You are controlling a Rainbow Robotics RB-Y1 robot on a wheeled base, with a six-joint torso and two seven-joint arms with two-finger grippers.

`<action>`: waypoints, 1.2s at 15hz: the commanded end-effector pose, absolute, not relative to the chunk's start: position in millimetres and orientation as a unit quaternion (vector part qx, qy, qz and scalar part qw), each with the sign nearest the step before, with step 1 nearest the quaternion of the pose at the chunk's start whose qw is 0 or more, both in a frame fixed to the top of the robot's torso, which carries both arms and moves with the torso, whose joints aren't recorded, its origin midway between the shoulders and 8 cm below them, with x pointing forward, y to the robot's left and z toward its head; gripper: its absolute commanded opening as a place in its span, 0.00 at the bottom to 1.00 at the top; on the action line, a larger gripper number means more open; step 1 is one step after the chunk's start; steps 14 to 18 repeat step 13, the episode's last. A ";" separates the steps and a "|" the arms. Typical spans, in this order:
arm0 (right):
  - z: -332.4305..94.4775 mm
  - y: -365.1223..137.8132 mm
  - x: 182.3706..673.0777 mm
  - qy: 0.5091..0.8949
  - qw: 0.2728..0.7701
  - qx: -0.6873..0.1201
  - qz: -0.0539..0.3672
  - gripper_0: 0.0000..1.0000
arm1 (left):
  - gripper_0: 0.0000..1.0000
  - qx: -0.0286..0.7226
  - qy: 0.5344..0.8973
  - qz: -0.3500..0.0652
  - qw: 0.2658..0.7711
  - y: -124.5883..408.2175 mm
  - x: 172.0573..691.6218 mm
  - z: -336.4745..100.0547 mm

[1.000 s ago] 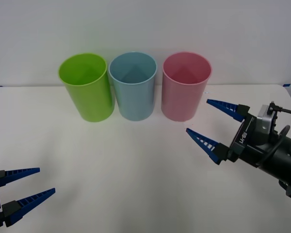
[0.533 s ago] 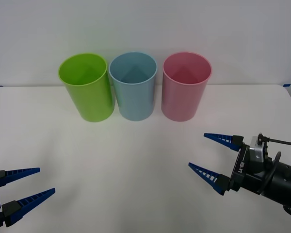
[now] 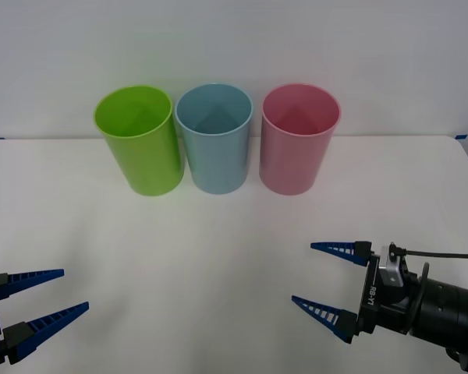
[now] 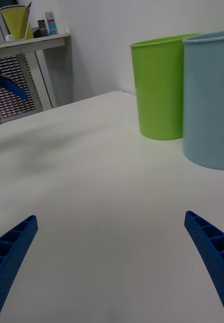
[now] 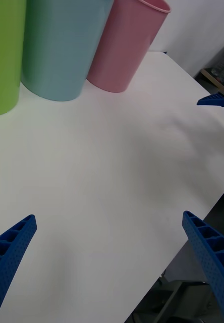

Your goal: Put cans in the blue bin and PET bottles in the pink bin and trash in the green bin.

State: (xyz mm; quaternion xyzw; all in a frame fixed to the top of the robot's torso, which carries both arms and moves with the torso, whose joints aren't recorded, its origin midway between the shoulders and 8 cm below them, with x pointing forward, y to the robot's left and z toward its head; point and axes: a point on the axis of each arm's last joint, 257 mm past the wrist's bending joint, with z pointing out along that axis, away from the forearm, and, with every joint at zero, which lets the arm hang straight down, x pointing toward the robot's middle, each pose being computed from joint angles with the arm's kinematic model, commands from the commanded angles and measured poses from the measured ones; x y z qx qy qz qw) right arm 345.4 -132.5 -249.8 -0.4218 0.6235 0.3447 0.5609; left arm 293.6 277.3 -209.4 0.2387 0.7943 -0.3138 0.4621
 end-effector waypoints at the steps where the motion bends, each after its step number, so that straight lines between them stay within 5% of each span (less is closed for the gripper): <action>1: -255.2 -132.1 336.6 0.622 0.546 -0.440 0.348 1.00 | 1.00 0.239 0.794 -0.314 0.462 277.3 293.6 -209.5; 18: -266.6 -132.2 322.9 0.623 0.520 -0.467 0.352 1.00 | 1.00 0.239 0.794 -0.314 0.462 277.3 293.6 -209.5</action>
